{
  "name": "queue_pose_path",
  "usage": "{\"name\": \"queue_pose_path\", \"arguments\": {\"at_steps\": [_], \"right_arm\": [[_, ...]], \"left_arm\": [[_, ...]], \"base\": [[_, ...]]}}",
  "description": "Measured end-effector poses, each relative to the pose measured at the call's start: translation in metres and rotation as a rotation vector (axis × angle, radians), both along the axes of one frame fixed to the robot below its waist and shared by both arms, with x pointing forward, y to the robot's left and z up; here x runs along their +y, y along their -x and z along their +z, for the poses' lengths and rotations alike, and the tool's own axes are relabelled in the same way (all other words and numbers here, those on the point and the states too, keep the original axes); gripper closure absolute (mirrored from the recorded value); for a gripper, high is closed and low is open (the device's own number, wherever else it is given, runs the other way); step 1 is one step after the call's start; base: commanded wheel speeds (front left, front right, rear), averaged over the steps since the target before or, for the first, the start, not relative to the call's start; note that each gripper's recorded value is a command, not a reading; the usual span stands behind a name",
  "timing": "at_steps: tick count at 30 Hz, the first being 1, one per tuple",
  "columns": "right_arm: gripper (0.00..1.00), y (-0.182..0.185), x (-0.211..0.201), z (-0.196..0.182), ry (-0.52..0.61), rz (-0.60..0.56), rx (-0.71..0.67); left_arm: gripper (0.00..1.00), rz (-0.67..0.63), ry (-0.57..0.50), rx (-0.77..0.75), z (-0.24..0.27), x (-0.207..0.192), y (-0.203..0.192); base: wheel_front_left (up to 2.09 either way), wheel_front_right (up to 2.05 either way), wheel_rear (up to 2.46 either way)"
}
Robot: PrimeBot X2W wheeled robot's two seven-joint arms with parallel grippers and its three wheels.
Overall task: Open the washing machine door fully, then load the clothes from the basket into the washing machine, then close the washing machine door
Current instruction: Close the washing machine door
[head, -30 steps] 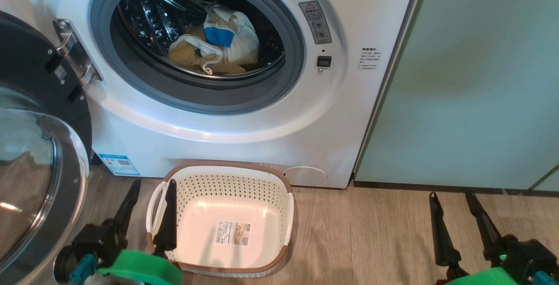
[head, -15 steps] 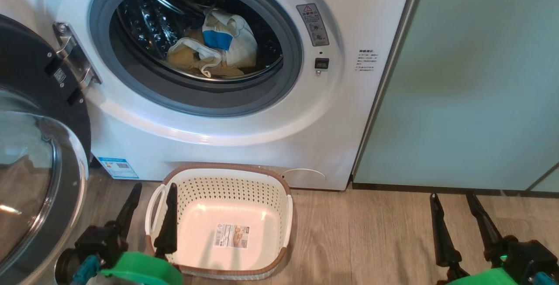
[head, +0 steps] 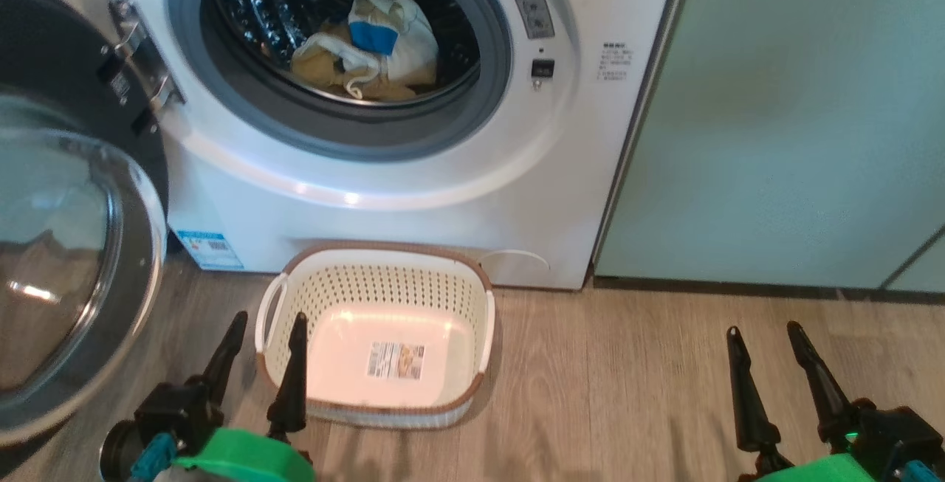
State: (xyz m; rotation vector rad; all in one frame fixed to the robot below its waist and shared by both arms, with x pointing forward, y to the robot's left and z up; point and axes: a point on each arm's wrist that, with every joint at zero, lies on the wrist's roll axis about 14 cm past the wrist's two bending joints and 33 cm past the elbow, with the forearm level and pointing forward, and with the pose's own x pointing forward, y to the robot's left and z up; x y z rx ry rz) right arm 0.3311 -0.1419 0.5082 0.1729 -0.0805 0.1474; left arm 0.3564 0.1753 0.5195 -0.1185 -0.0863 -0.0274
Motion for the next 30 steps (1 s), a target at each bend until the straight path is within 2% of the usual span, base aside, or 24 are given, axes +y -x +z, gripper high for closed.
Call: {"name": "queue_pose_path", "arguments": {"at_steps": [10, 30], "right_arm": [[0.0, -0.001, 0.0012, -0.002, -0.001, 0.003, 0.007], [0.0, -0.0053, 0.005, -0.003, 0.0, 0.018, 0.01]], "left_arm": [[0.0, 0.0, -0.001, 0.006, -0.002, 0.0004, 0.0004], [0.0, 0.02, -0.003, 0.009, -0.0026, 0.0067, 0.0037]], "base": [[-1.05, 1.05, 0.0], [-0.02, 0.02, 0.0]]}}
